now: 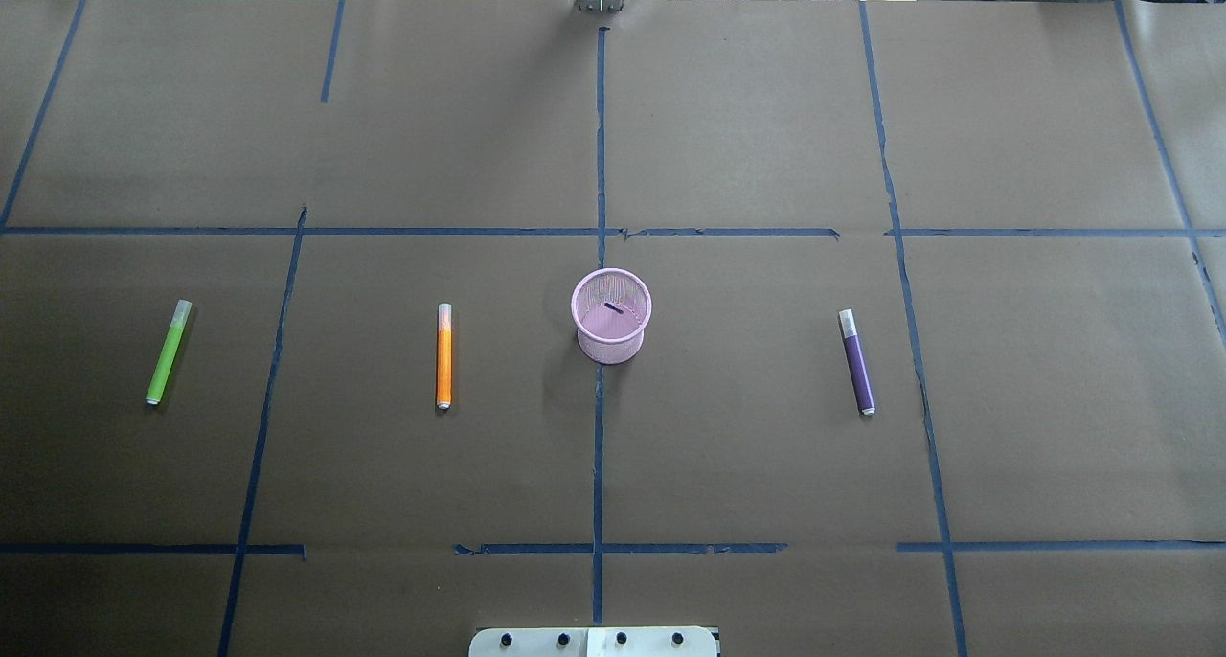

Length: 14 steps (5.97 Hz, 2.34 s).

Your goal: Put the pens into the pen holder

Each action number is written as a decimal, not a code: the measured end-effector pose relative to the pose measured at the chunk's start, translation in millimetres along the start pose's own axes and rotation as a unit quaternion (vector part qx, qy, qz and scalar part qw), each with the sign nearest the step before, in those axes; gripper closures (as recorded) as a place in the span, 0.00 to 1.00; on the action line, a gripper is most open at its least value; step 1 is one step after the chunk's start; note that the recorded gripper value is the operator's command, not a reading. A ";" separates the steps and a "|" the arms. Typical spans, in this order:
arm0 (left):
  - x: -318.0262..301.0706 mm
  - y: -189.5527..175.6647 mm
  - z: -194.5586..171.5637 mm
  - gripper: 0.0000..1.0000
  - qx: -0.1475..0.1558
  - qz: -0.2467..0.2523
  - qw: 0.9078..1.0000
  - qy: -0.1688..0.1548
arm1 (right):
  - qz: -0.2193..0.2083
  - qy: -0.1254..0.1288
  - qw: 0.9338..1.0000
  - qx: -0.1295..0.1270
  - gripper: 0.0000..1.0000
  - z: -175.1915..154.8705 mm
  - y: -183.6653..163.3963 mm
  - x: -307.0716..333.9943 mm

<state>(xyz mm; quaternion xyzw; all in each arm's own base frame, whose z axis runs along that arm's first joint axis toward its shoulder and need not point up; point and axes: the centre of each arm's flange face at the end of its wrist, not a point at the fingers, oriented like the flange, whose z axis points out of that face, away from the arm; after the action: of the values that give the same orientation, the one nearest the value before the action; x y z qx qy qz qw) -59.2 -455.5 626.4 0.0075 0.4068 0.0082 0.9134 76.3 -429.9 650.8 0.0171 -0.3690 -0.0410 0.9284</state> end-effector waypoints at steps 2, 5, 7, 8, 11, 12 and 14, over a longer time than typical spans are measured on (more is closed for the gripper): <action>3.6 10.0 -7.3 0.00 0.005 0.003 1.000 -0.024 | 0.005 -0.001 1.000 -0.003 0.00 3.0 15.4 1.2; 6.7 30.9 -9.0 0.00 0.007 0.005 1.000 -0.027 | -0.016 -0.003 1.000 0.013 0.00 1.9 13.7 -4.7; 10.5 39.6 -6.3 0.00 0.003 0.008 1.000 -0.024 | -0.021 -0.003 1.000 0.016 0.00 5.6 14.6 -4.4; 15.8 40.4 -5.2 0.00 0.002 0.013 1.000 -0.019 | -0.022 -0.002 1.000 0.012 0.00 9.4 14.9 -3.9; 70.7 25.0 35.3 0.00 -0.040 0.045 0.998 -0.010 | -0.022 -0.002 1.000 0.007 0.00 15.5 15.7 -1.6; 111.8 8.6 52.7 0.00 -0.052 0.053 0.997 -0.007 | -0.021 -0.002 1.000 0.006 0.00 16.8 15.9 -0.8; 196.6 -15.0 99.8 0.00 -0.088 0.080 0.993 -0.001 | -0.020 -0.003 1.000 0.001 0.00 21.4 16.6 0.6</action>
<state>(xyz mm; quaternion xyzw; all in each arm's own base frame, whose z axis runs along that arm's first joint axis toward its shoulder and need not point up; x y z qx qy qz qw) 146.6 -467.0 546.8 -0.0401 0.4016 0.1172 0.9074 63.0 -413.4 667.8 0.0250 -0.3714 -0.0594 0.9263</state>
